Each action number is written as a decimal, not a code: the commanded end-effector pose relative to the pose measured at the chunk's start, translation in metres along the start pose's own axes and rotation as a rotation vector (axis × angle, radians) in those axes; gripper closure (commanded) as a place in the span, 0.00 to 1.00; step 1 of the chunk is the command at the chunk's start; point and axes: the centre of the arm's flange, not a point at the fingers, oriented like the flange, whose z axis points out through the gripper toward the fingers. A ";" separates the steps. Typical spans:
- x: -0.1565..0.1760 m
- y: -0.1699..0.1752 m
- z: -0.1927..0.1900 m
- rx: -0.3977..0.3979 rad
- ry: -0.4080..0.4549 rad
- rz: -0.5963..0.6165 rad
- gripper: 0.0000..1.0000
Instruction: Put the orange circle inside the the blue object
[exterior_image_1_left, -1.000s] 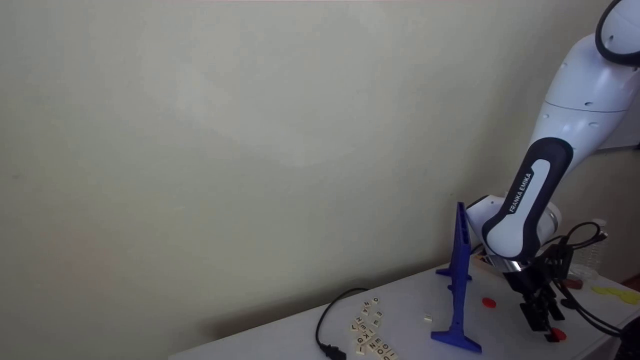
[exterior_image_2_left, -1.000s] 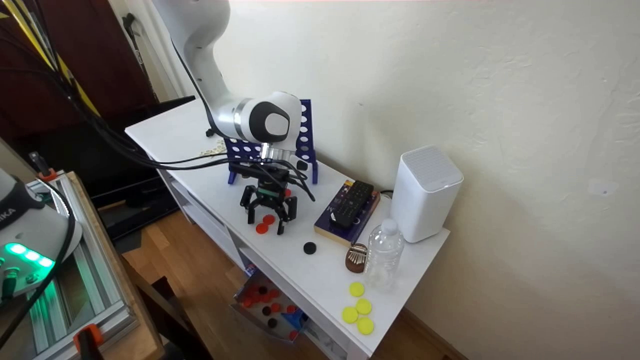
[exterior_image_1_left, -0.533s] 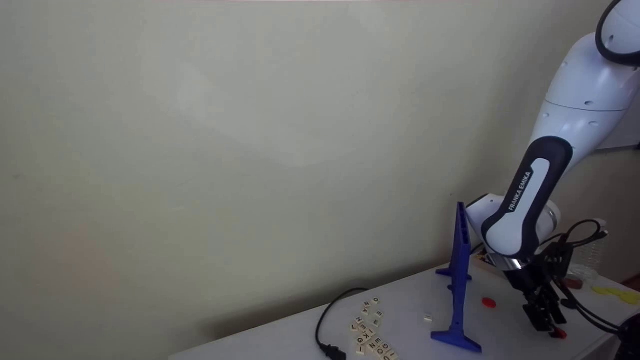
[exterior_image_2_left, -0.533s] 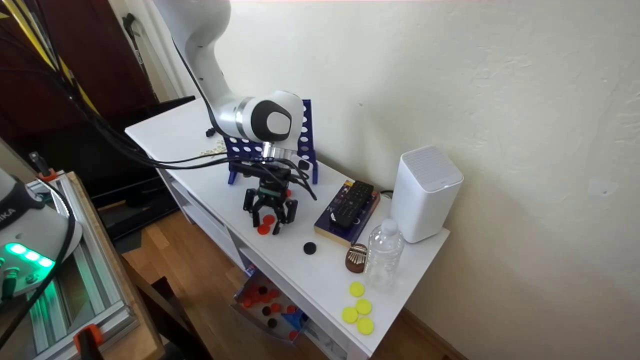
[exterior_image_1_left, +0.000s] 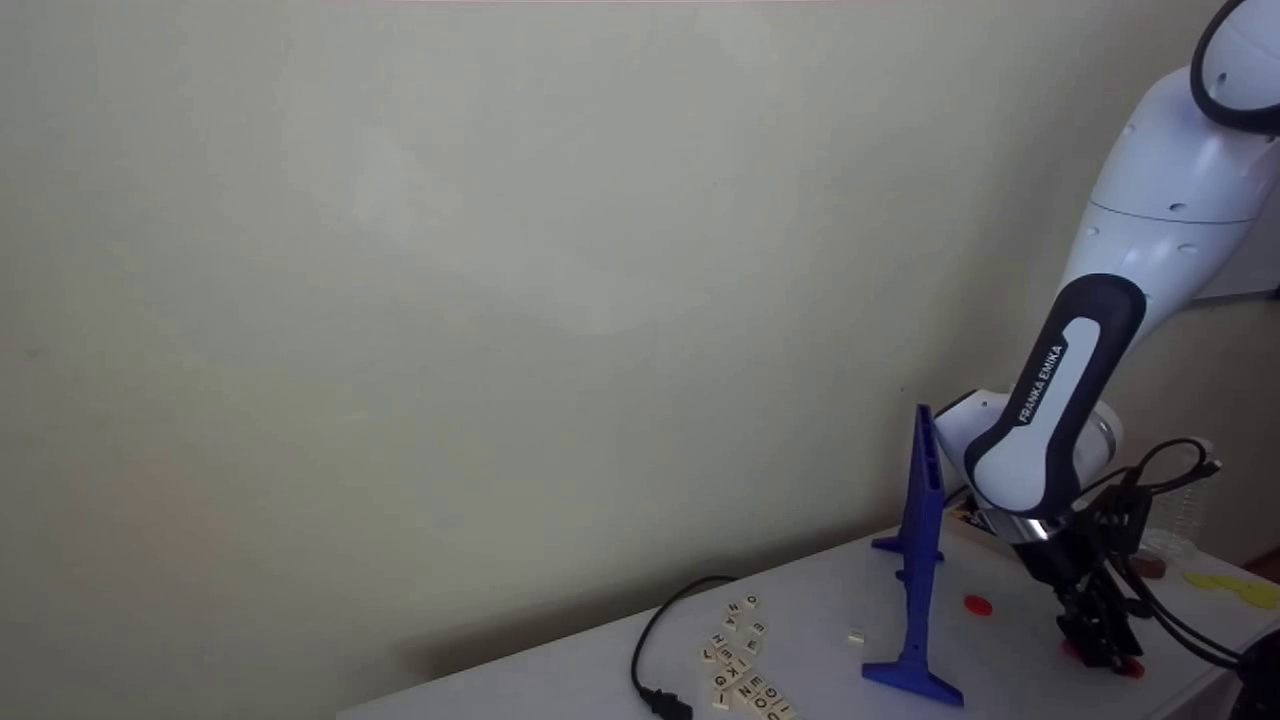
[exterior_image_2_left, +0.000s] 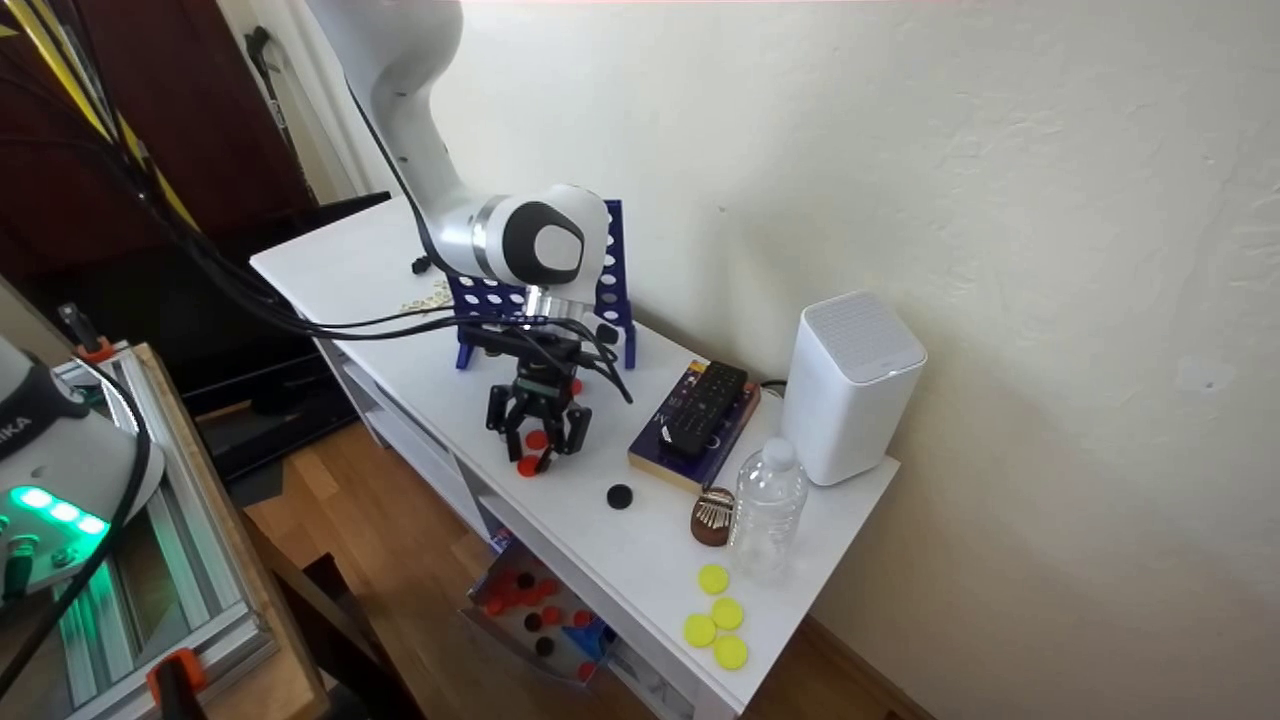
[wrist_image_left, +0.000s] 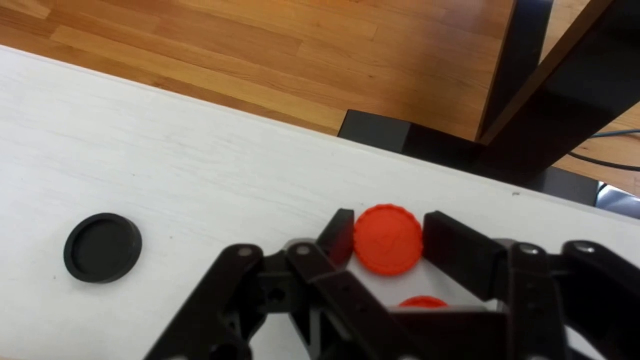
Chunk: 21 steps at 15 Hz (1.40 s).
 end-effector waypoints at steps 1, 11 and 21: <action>0.003 -0.001 0.010 -0.001 -0.014 -0.010 0.83; -0.053 0.009 -0.001 0.037 0.175 0.047 0.83; -0.047 0.013 -0.017 0.039 0.198 0.075 0.23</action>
